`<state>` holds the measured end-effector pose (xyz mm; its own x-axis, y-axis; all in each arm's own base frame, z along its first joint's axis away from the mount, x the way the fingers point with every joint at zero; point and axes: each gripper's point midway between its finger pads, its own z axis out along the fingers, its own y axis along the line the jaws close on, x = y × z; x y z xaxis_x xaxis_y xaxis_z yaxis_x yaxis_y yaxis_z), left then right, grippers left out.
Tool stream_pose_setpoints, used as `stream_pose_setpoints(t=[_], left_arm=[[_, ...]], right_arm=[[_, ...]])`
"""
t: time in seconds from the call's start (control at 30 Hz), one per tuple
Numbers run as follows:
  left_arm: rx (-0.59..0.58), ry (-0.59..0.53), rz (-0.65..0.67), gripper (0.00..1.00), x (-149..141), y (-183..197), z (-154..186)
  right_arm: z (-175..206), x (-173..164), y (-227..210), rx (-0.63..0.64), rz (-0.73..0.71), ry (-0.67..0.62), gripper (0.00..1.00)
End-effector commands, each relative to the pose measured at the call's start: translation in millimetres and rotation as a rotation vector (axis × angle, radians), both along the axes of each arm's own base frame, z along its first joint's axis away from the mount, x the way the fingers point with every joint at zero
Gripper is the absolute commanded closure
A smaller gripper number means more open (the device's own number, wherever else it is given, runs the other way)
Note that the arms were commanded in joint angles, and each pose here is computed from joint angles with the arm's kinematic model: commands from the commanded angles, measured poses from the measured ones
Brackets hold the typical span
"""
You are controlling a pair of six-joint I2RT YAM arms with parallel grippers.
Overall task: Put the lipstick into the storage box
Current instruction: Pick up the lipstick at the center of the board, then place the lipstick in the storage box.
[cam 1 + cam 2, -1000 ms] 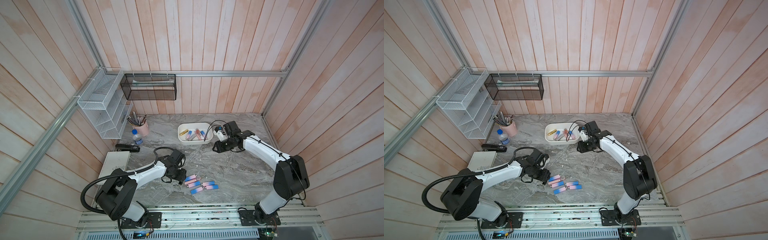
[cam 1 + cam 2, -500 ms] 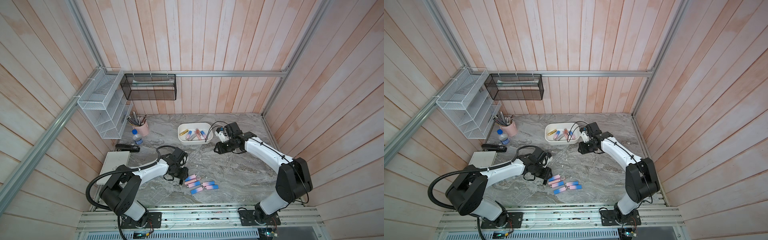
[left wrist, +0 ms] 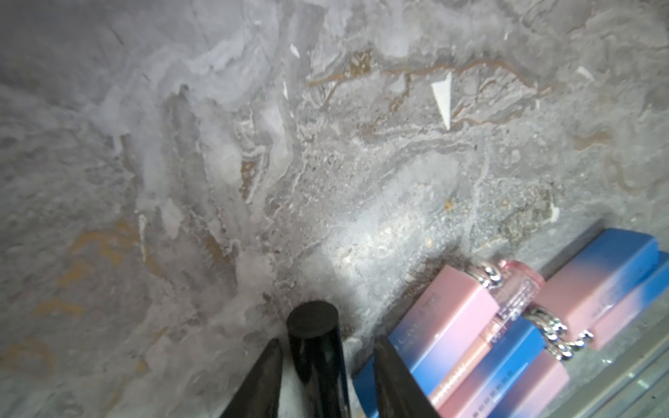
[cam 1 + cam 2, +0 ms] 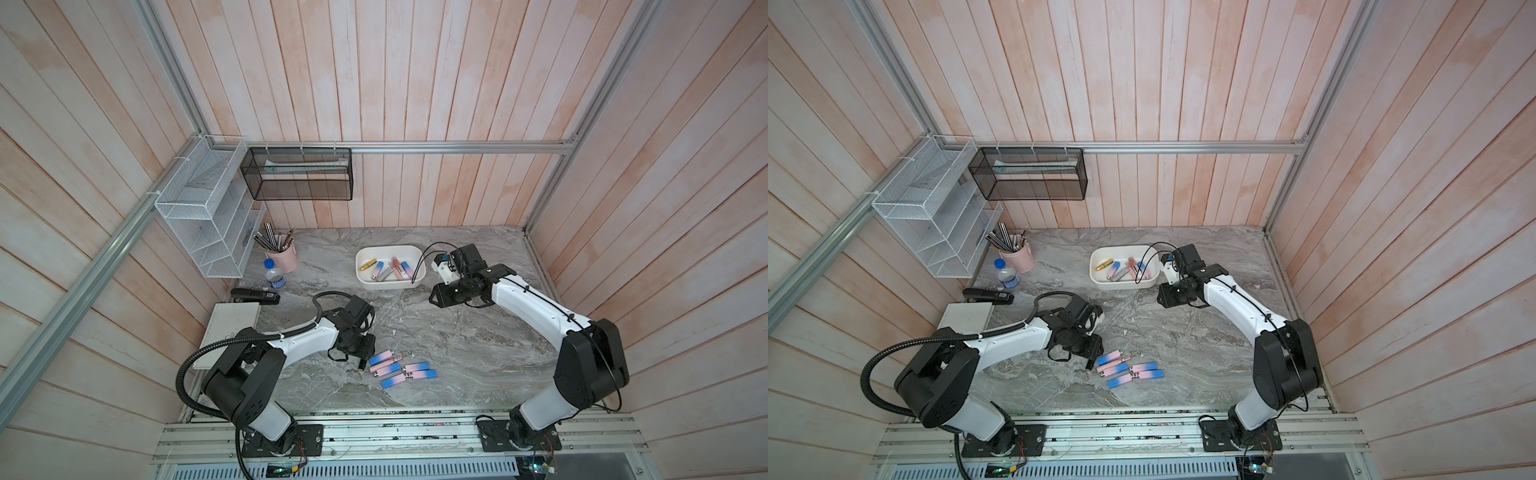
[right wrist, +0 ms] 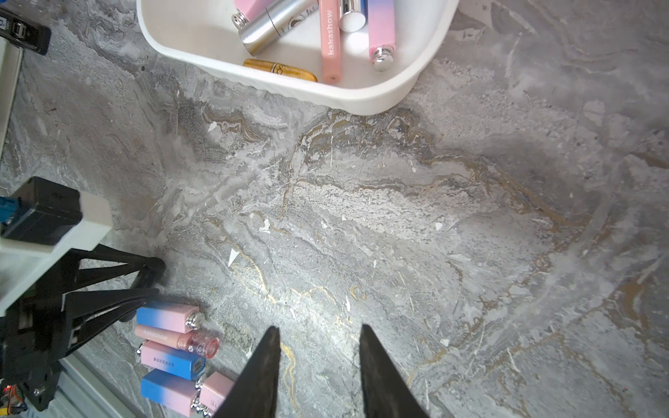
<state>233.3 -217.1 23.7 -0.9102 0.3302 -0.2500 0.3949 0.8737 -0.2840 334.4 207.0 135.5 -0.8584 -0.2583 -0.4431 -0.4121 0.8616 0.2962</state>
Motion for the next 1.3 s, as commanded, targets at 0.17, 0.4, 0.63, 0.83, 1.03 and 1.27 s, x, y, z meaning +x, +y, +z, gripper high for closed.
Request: stream_pose_setpoints(t=[0.17, 0.4, 0.63, 0.83, 1.03, 1.27], left_arm=[[0.075, 0.072, 0.034, 0.79, -16, 19, -19], [0.066, 0.023, 0.021, 0.96, 4, 8, 3], [0.037, -0.070, -0.018, 0.99, 39, -14, 47], [0.007, -0.181, -0.001, 0.99, 93, -25, 80], [-0.018, -0.306, 0.040, 0.99, 168, -29, 100], [-0.051, -0.442, 0.069, 0.98, 261, -47, 129]], right_arm=[[6, -5, -3, -0.011, 0.001, 0.003, 0.62], [7, -6, -3, -0.003, -0.003, 0.003, 0.62], [10, -7, -3, 0.011, -0.014, -0.009, 0.62], [13, -9, -7, 0.003, -0.028, -0.022, 0.62], [12, -11, -12, -0.015, -0.035, -0.027, 0.62], [10, -13, -13, -0.012, -0.044, -0.016, 0.62]])
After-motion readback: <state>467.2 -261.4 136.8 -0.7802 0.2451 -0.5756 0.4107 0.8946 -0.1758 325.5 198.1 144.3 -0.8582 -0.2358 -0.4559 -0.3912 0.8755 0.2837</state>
